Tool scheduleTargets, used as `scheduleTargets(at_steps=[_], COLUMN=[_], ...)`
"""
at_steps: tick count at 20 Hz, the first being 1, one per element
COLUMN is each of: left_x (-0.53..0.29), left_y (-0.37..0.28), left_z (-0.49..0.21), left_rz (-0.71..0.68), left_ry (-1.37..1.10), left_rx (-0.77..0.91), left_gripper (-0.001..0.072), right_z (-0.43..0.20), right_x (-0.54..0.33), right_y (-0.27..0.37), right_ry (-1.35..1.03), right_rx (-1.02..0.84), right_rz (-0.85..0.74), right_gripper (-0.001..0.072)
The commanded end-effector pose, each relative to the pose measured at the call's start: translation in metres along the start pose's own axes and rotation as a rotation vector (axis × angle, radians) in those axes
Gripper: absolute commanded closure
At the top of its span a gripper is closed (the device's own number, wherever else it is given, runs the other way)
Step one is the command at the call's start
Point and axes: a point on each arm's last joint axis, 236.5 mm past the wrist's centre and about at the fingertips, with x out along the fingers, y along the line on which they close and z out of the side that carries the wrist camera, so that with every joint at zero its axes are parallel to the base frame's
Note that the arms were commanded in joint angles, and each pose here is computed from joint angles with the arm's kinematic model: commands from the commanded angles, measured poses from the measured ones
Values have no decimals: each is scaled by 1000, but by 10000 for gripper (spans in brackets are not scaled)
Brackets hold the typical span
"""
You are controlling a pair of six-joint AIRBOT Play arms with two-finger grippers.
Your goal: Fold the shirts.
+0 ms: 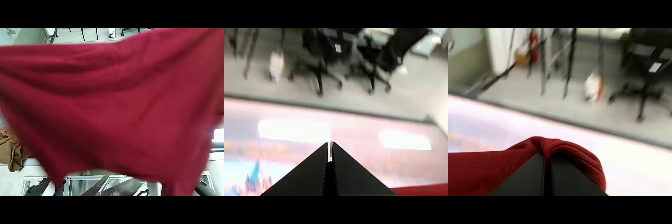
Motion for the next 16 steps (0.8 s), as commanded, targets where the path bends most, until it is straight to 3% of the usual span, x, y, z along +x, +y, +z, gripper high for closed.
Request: scheduleTargets(at_steps=[1,5,9,12,16], left_x=[107,212,280,321,339], left_y=[51,133,184,194,157], left_z=[-91,-203,-291,-307,-268], left_rz=[-23,97,121,105,18], left_ry=[259,461,627,629,591], left_rx=[-115,-145,-225,-218,-141], left_gripper=[686,686,686,685,686], right_z=[-109,-243,-370,-396,-359], right_x=[105,238,318,333,327], right_y=[-9,-34,-49,-71,-83], right_ry=[247,402,483,457,403], right_rx=[204,382,507,540,538], right_rz=[161,143,47,-36,-37], right_gripper=[694,694,693,693,694])
